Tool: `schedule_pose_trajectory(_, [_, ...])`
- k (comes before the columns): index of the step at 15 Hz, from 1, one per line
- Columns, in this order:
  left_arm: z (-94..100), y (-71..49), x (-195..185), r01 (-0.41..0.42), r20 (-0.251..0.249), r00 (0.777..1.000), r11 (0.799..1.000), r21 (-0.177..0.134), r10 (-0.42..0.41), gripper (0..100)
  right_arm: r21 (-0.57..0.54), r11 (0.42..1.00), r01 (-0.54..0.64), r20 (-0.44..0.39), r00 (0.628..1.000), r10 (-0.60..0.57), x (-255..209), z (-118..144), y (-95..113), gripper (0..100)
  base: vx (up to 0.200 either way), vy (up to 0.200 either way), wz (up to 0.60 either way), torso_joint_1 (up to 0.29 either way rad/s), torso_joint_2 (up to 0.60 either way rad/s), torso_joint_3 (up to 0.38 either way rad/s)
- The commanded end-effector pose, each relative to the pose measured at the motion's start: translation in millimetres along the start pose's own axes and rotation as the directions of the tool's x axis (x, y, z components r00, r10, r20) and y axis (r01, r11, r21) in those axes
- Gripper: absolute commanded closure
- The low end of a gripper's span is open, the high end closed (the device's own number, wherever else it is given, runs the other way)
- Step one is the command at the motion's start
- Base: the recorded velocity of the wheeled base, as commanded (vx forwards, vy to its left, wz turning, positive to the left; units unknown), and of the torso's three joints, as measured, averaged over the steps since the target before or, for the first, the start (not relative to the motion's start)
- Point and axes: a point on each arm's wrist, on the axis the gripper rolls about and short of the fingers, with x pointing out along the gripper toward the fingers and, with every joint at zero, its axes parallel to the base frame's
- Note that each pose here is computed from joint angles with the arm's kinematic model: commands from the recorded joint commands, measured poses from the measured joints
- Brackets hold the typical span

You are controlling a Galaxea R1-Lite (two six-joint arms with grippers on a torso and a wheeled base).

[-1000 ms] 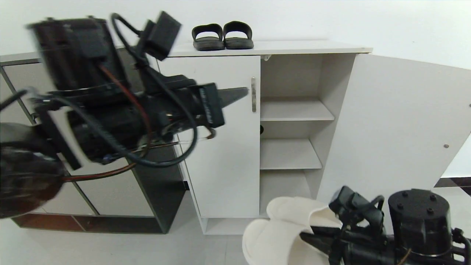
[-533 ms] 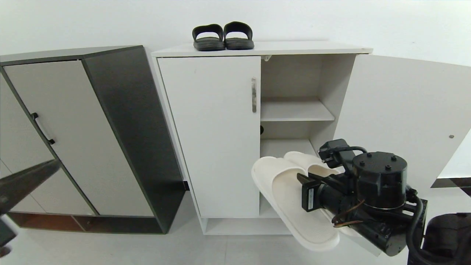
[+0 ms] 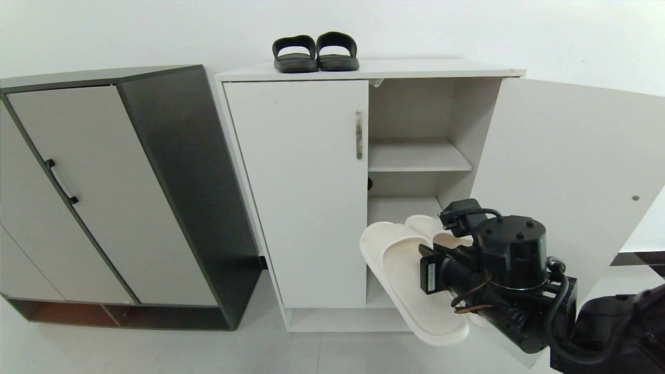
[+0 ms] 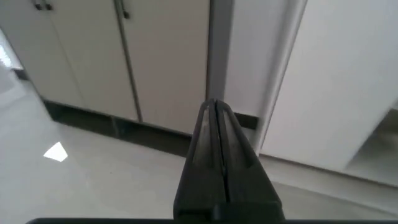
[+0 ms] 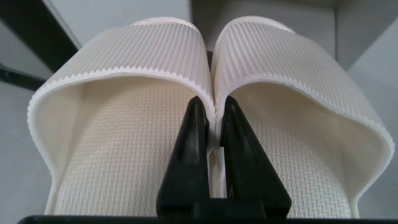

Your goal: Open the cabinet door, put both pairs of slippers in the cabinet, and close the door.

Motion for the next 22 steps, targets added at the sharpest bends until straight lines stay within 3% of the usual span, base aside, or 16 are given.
schedule_pose_trajectory(1, [-11.9, -1.7, -8.1, 0.130, 0.085, 0.988, 0.992, 0.005, -0.130, 100, -0.005, 1.000, 0.002, -0.015, 1.000, -0.002, 2.7, -4.7, 0.7, 100, 0.000, 0.000, 0.00, 0.000, 0.00, 0.000])
schedule_pose_trajectory(2, [-13.4, -4.9, -8.6, 0.265, 0.073, 0.961, 0.964, 0.028, -0.267, 100, -0.008, 1.000, 0.000, -0.021, 1.000, 0.000, 2.9, -6.4, 1.0, 100, 0.000, 0.000, 0.00, 0.000, 0.00, 0.000])
schedule_pose_trajectory(3, [-18.7, -6.8, -9.0, 0.344, 0.018, 0.938, 0.937, 0.058, -0.346, 100, -0.008, 1.000, -0.001, -0.025, 1.000, 0.001, 3.8, -7.7, 1.2, 100, 0.000, 0.000, 0.00, 0.000, 0.00, 0.000])
schedule_pose_trajectory(4, [-16.6, -6.9, -9.0, 0.354, 0.041, 0.933, 0.933, 0.067, -0.357, 100, -0.012, 1.000, 0.001, -0.029, 1.000, -0.002, 3.6, -9.0, 1.4, 100, 0.000, 0.000, 0.00, 0.000, 0.00, 0.000])
schedule_pose_trajectory(5, [-16.3, -6.9, -9.0, 0.353, 0.044, 0.933, 0.933, 0.068, -0.357, 100, -0.012, 1.000, 0.000, -0.028, 1.000, 0.000, 3.6, -8.7, 2.0, 100, 0.000, 0.000, 0.00, 0.000, 0.00, 0.000])
schedule_pose_trajectory(7, [-16.5, -6.7, -8.9, 0.343, 0.042, 0.938, 0.939, 0.013, -0.344, 100, -0.020, 1.000, -0.009, -0.029, 1.000, 0.009, 3.1, -9.5, 4.9, 100, 0.000, 0.000, 0.00, 0.000, 0.00, 0.000])
schedule_pose_trajectory(8, [-16.5, -6.4, -8.8, 0.330, 0.042, 0.943, 0.944, 0.000, -0.329, 100, -0.022, 1.000, -0.010, -0.033, 0.999, 0.009, 6.1, -11.2, 7.1, 100, 0.000, 0.000, 0.00, 0.000, 0.00, 0.000])
schedule_pose_trajectory(10, [-16.5, -6.4, -8.8, 0.328, 0.042, 0.944, 0.945, 0.003, -0.328, 100, -0.025, 1.000, -0.010, -0.041, 0.999, 0.009, 11.3, -14.1, 10.1, 100, 0.000, 0.000, 0.00, 0.000, 0.00, 0.000])
schedule_pose_trajectory(17, [-16.5, -6.4, -8.8, 0.328, 0.042, 0.944, 0.945, -0.001, -0.328, 100, -0.044, 0.998, 0.035, -0.063, 0.997, -0.038, 33.7, -28.9, 23.7, 100, 0.000, -0.200, 0.00, 0.004, 0.00, 0.001])
schedule_pose_trajectory(22, [-16.5, -6.3, -8.8, 0.327, 0.042, 0.944, 0.945, -0.003, -0.326, 100, -0.036, 0.990, 0.134, -0.064, 0.989, -0.136, 78.8, -48.9, 36.4, 100, 0.000, 0.000, 0.00, 0.000, 0.00, 0.000])
